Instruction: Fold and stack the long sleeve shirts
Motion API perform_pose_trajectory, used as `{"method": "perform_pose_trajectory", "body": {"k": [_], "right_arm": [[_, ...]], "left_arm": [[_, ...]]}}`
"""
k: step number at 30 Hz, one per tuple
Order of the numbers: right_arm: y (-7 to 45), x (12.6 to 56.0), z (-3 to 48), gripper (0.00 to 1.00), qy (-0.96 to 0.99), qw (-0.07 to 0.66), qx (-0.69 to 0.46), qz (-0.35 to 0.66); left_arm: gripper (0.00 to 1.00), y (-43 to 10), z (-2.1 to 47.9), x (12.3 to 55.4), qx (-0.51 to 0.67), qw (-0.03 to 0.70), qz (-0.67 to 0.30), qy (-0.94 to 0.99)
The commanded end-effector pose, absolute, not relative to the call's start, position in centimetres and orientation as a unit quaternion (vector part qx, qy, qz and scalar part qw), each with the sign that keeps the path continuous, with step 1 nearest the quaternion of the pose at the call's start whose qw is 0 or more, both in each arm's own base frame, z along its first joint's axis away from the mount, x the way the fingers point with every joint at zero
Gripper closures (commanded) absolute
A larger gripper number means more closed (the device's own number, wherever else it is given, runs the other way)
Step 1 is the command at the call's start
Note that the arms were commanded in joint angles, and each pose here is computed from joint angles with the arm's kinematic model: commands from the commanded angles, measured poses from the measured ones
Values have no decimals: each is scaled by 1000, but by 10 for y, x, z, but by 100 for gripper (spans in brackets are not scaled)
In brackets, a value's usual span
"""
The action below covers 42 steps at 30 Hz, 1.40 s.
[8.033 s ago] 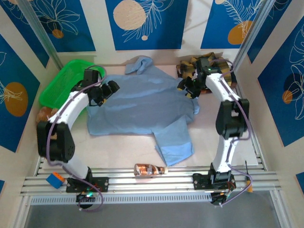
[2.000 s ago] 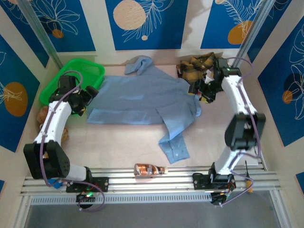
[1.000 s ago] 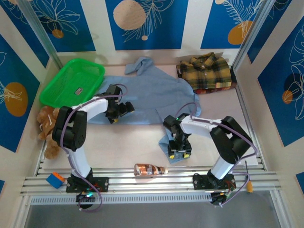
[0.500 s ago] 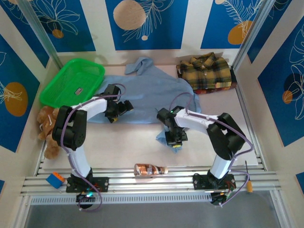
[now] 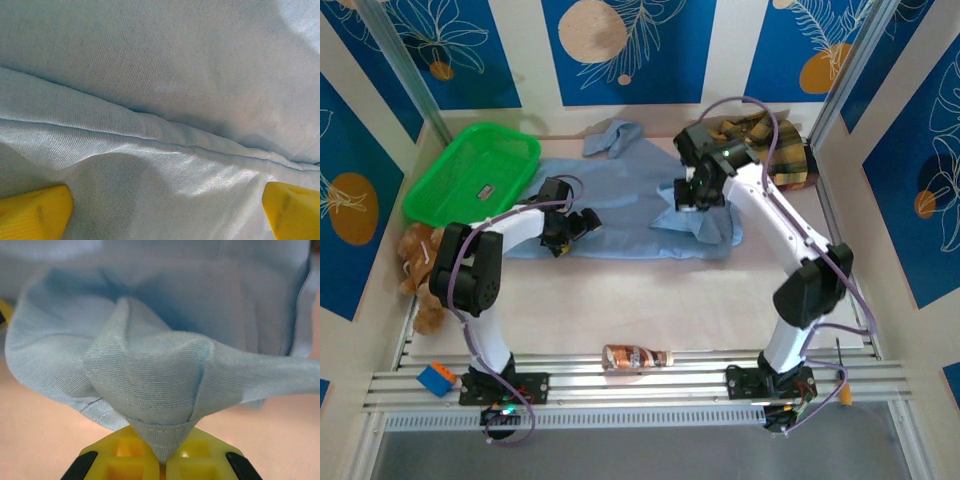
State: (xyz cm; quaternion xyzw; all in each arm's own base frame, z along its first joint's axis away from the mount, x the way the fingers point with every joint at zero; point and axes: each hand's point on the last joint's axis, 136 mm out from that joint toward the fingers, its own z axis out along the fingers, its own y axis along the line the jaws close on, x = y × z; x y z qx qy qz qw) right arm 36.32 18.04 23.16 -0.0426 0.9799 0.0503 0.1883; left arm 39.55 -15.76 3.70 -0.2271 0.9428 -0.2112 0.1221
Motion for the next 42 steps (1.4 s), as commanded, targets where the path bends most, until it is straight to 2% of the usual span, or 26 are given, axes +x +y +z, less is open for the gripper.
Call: {"method": "perform_pose_trajectory", "body": {"k": [1, 9, 14, 21, 29, 36, 42], "right_arm": [[182, 399, 242, 100, 974, 204, -85, 43], [197, 493, 253, 99, 955, 261, -88, 110], [209, 523, 248, 98, 939, 293, -95, 151], [230, 551, 273, 96, 904, 347, -77, 236], [252, 568, 281, 94, 878, 356, -53, 315], [252, 557, 255, 94, 898, 300, -29, 320], [238, 523, 236, 94, 928, 224, 0, 297]], "left_arm": [[0, -150, 6, 371, -244, 72, -192, 948], [0, -147, 1, 363, -247, 63, -187, 949], [0, -145, -3, 358, -248, 57, -183, 950], [0, -142, -8, 352, -251, 50, -179, 950], [0, -141, -12, 345, -257, 44, -179, 949], [0, -140, -12, 341, -258, 44, -179, 948], [0, -143, -1, 346, -259, 51, -191, 945]]}}
